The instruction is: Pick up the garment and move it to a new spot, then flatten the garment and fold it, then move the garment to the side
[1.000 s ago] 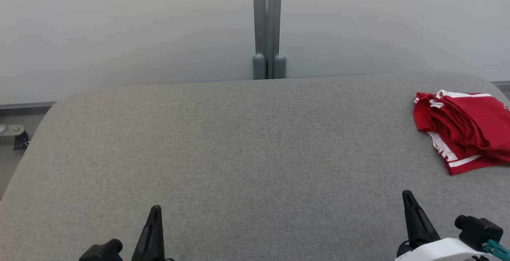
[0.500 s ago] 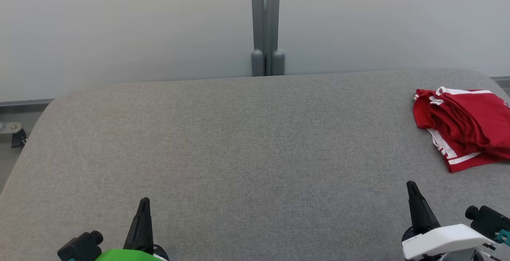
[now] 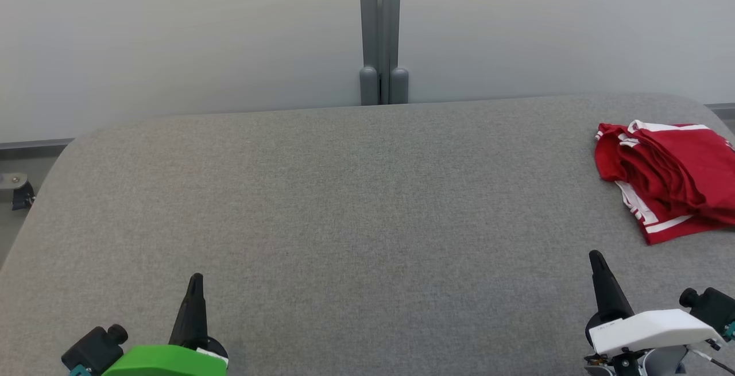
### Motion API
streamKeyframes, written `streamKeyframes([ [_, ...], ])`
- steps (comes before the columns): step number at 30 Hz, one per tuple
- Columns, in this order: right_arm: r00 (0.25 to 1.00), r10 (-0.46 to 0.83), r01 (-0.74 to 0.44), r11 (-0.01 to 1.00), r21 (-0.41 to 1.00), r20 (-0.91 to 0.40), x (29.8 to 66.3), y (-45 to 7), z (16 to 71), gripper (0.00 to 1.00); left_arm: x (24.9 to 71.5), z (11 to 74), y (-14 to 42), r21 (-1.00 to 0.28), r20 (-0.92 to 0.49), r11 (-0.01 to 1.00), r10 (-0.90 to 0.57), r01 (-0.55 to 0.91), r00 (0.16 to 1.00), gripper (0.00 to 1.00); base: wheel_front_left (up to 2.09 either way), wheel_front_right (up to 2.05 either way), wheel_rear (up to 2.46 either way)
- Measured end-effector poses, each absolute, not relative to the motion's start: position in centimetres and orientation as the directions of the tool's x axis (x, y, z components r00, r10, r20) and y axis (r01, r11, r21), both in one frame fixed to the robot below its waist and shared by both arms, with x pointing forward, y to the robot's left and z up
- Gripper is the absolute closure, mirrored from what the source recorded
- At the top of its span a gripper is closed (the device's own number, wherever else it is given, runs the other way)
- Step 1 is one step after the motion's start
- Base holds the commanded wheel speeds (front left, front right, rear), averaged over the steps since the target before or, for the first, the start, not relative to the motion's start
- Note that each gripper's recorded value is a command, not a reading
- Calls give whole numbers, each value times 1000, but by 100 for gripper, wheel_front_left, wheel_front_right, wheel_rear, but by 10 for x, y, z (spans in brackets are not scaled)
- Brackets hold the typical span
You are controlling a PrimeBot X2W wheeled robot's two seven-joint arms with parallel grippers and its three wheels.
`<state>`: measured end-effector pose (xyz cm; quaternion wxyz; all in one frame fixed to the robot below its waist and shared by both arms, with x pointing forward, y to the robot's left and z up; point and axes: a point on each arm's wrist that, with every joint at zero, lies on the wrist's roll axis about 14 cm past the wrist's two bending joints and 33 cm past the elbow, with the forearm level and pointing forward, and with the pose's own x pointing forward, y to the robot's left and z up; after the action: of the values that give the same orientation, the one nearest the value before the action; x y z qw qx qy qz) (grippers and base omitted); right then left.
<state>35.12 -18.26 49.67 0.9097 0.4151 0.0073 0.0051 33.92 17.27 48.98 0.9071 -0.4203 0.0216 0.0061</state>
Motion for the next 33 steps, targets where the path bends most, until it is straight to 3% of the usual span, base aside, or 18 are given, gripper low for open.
streamKeyframes([
  [33, 1000, 2, 23, 349, 937, -25, 370, -192, 500, 100, 362, 494, 187, -939, -54, 340, 1, -51, 999, 100, 0, 0, 0],
])
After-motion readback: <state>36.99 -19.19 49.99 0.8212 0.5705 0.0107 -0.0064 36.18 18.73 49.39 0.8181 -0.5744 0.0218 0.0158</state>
